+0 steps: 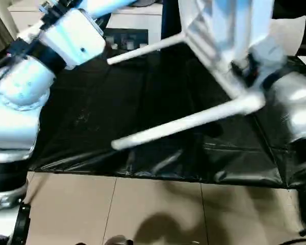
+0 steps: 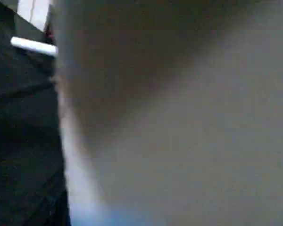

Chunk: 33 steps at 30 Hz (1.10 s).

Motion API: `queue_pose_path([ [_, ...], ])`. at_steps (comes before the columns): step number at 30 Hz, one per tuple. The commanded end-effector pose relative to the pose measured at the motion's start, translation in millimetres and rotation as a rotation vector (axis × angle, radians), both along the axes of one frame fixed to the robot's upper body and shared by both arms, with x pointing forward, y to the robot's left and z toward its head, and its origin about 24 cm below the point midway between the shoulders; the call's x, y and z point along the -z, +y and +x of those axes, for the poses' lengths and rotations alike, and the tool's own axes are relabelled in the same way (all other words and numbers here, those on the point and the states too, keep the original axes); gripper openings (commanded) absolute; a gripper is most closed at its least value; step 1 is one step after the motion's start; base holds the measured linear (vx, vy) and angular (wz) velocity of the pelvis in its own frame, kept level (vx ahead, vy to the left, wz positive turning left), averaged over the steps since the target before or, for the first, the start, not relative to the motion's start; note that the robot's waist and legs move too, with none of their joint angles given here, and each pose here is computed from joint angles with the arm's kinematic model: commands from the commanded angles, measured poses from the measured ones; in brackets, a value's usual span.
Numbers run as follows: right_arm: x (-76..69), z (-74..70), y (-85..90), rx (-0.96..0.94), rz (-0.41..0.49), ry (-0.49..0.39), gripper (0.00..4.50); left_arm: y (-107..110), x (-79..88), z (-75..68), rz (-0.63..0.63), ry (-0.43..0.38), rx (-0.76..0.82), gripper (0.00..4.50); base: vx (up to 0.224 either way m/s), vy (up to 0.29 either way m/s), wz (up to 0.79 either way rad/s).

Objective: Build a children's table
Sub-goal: Flip table

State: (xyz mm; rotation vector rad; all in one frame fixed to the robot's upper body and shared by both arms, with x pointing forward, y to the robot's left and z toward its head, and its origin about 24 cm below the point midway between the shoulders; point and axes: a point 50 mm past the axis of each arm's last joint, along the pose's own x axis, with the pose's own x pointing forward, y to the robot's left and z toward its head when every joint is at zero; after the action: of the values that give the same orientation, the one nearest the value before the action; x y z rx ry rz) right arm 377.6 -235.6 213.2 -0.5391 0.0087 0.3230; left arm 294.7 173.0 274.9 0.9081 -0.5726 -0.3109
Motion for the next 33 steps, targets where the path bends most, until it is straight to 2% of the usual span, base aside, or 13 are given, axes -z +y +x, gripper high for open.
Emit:
queue_pose_path([
  [1, -29.8, -11.9, 63.0, -0.485, -0.202, -0.100, 1.95, 4, 49.9, 22.6, -0.115, 0.348, -0.022, 1.86, 0.000, 0.000, 0.00],
  [5, -44.1, -7.5, 60.6, -0.474, -0.178, -0.170, 1.95, 5, 45.0, 22.0, -0.212, 0.372, -0.029, 1.79, 0.000, 0.000, 0.00],
  [7, -52.7, -6.3, 60.6, -0.476, -0.159, -0.222, 2.51, 6, 45.8, 21.6, -0.249, 0.394, -0.034, 1.79, 0.000, 0.000, 0.00],
  [13, -77.6, -18.1, 70.8, -0.640, -0.033, -0.394, 3.00, 13, 50.2, 21.9, -0.358, 0.452, -0.089, 1.79, 0.000, 0.000, 0.00],
  [19, -88.9, -23.6, 73.4, -0.676, 0.002, -0.544, 3.58, 11, 52.2, 22.0, -0.339, 0.459, -0.090, 1.79, 0.000, 0.000, 0.00],
  [21, -108.8, -32.7, 73.2, -0.670, 0.099, -0.724, 3.71, 12, 53.6, 22.1, -0.339, 0.461, -0.100, 1.79, 0.000, 0.000, 0.00],
  [22, -109.8, -33.2, 73.1, -0.671, 0.106, -0.732, 3.79, 12, 53.7, 22.1, -0.339, 0.461, -0.101, 1.79, 0.000, 0.000, 0.00],
  [23, -121.2, -37.4, 69.2, -0.645, 0.189, -0.806, 3.95, 14, 55.5, 22.2, -0.342, 0.467, -0.109, 1.79, 0.000, 0.000, 0.00],
  [24, -128.7, -39.8, 65.0, -0.629, 0.259, -0.842, 4.05, 16, 57.1, 22.2, -0.341, 0.471, -0.117, 1.79, 0.000, 0.000, 0.00],
  [25, -128.7, -39.8, 65.0, -0.629, 0.259, -0.842, 4.05, 16, 57.1, 22.2, -0.341, 0.471, -0.117, 1.78, 0.000, 0.000, 0.00],
  [26, -137.3, -42.7, 55.9, -0.603, 0.347, -0.880, 4.10, 18, 59.6, 22.1, -0.341, 0.476, -0.129, 1.77, 0.000, 0.000, 0.00],
  [29, -137.4, -44.8, 44.6, -0.630, 0.458, -0.862, 4.28, 22, 63.2, 22.0, -0.331, 0.469, -0.145, 1.75, 0.000, 0.000, 0.00],
  [33, -109.9, -48.4, 48.1, -0.658, 0.495, -0.776, 4.50, 29, 71.2, 22.0, -0.310, 0.458, -0.160, 1.70, 0.000, 0.000, 0.00],
])
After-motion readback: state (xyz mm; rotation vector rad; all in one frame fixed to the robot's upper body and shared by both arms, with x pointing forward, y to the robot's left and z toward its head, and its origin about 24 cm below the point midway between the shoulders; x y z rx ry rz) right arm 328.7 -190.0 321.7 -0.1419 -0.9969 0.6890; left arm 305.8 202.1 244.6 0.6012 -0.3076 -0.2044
